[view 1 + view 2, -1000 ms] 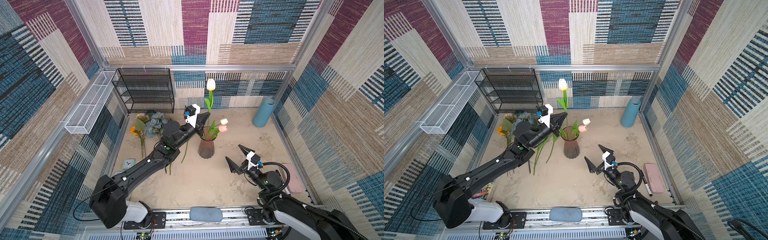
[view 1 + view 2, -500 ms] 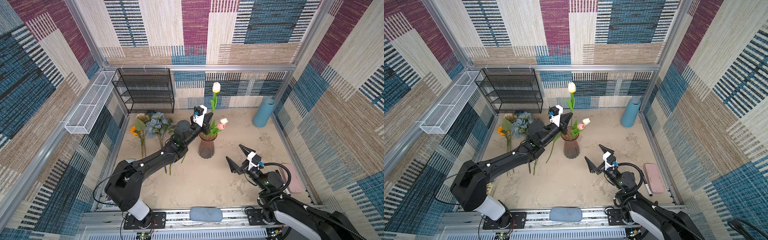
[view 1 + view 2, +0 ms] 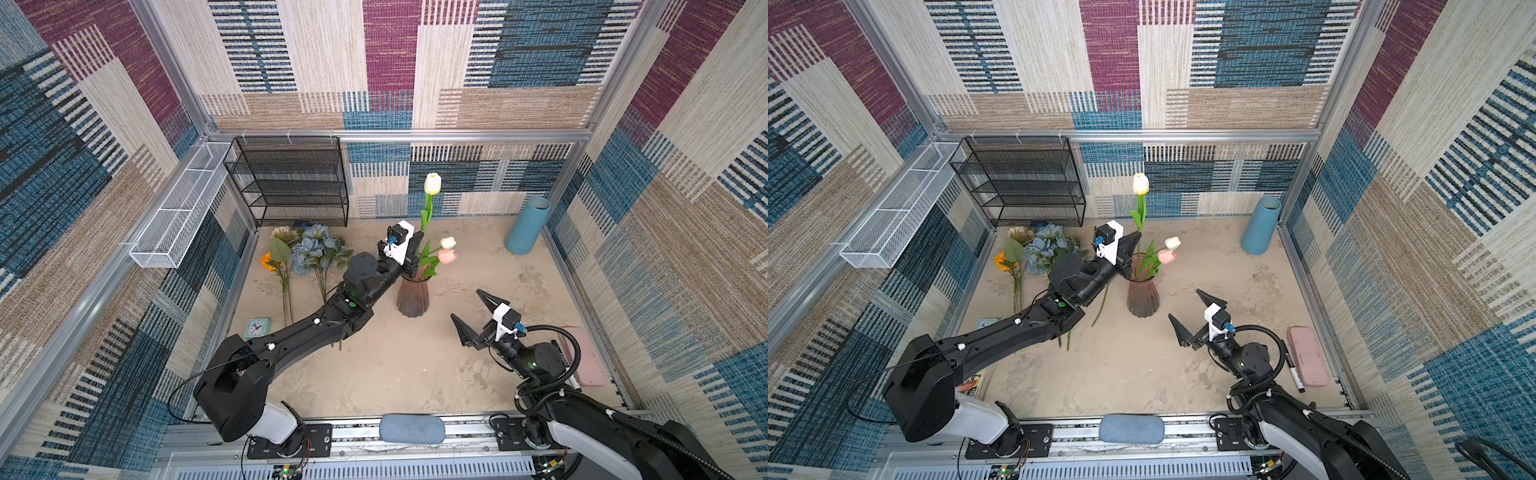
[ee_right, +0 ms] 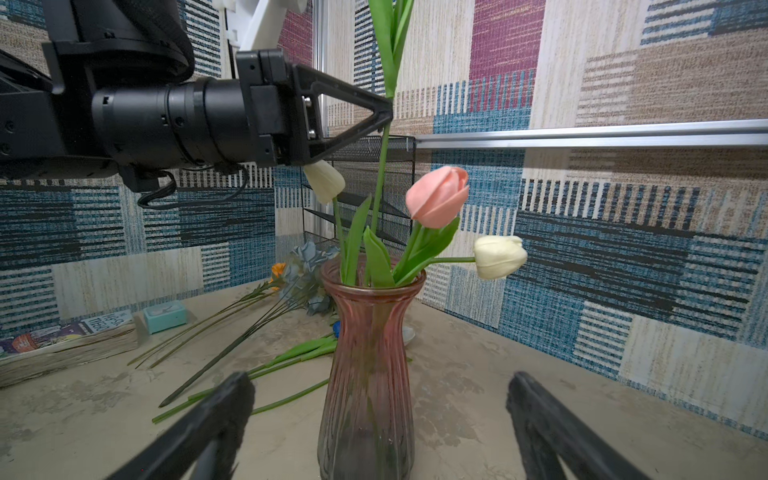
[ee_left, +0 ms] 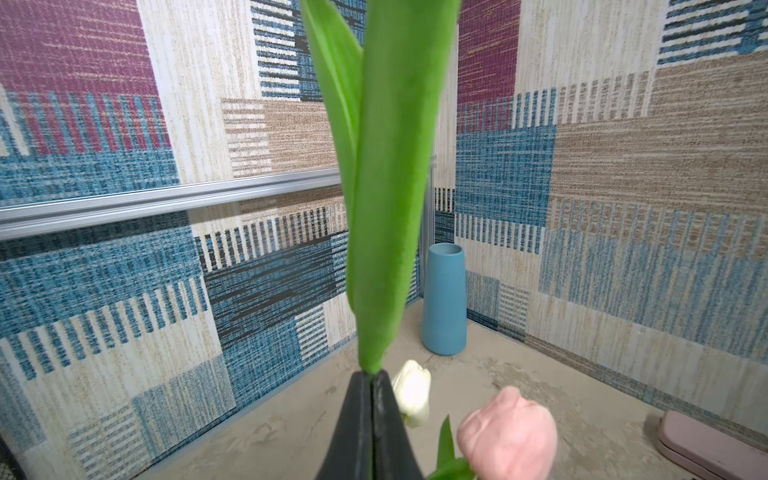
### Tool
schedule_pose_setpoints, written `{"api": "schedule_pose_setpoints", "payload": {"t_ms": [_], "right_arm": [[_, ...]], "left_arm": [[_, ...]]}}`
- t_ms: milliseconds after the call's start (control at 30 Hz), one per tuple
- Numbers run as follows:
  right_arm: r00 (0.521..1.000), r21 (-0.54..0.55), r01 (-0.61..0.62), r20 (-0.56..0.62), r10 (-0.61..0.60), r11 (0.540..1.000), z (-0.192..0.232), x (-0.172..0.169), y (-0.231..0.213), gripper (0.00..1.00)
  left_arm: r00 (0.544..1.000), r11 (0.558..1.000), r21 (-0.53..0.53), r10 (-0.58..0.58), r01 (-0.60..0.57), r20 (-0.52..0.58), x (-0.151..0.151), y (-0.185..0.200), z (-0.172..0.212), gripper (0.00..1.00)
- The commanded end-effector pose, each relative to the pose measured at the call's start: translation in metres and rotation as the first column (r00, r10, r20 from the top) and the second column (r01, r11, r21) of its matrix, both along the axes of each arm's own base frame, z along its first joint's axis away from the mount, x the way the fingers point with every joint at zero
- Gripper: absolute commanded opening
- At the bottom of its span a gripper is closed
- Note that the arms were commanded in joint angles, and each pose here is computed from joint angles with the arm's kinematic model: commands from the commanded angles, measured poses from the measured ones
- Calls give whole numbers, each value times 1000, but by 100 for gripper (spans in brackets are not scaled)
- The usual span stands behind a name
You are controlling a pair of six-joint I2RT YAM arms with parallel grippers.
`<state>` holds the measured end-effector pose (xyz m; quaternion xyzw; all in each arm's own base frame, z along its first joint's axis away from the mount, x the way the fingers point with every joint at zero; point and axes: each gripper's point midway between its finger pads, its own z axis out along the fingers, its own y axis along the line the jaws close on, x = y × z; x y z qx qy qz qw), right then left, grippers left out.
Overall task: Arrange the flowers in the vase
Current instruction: 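Carry the yellow tulip over the pink vase opening with the left gripper, then lower the yellow tulip into the vase and open the left gripper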
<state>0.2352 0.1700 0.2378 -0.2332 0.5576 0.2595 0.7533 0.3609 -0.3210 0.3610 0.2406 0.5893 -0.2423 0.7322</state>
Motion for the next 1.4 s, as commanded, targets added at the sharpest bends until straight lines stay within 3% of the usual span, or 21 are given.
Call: {"api": "schedule_pose_setpoints", "payload": {"t_ms": [0, 267, 467, 933, 1100, 1367], "right_arm": [[999, 18, -14, 32, 13, 1000, 10, -3, 1, 98], [999, 16, -20, 31, 19, 1000, 9, -3, 2, 98], [999, 22, -12, 42, 11, 1000, 12, -4, 0, 98], [999, 18, -13, 38, 12, 1000, 11, -4, 0, 99], [999, 17, -9, 38, 8, 1000, 10, -3, 0, 99], [999, 17, -11, 39, 10, 1000, 11, -3, 0, 99]], "left_arm": [[994, 995, -45, 91, -89, 58, 6, 15, 16, 0], [992, 995, -65, 88, -82, 94, 18, 2, 26, 0], [991, 994, -44, 107, -103, 82, 28, -3, 11, 0], [996, 997, -9, 79, -79, 47, 9, -4, -10, 0], [995, 996, 10, 93, -94, 32, 10, -2, -19, 20], [996, 995, 34, 89, -89, 10, 3, 4, -22, 29]]}}
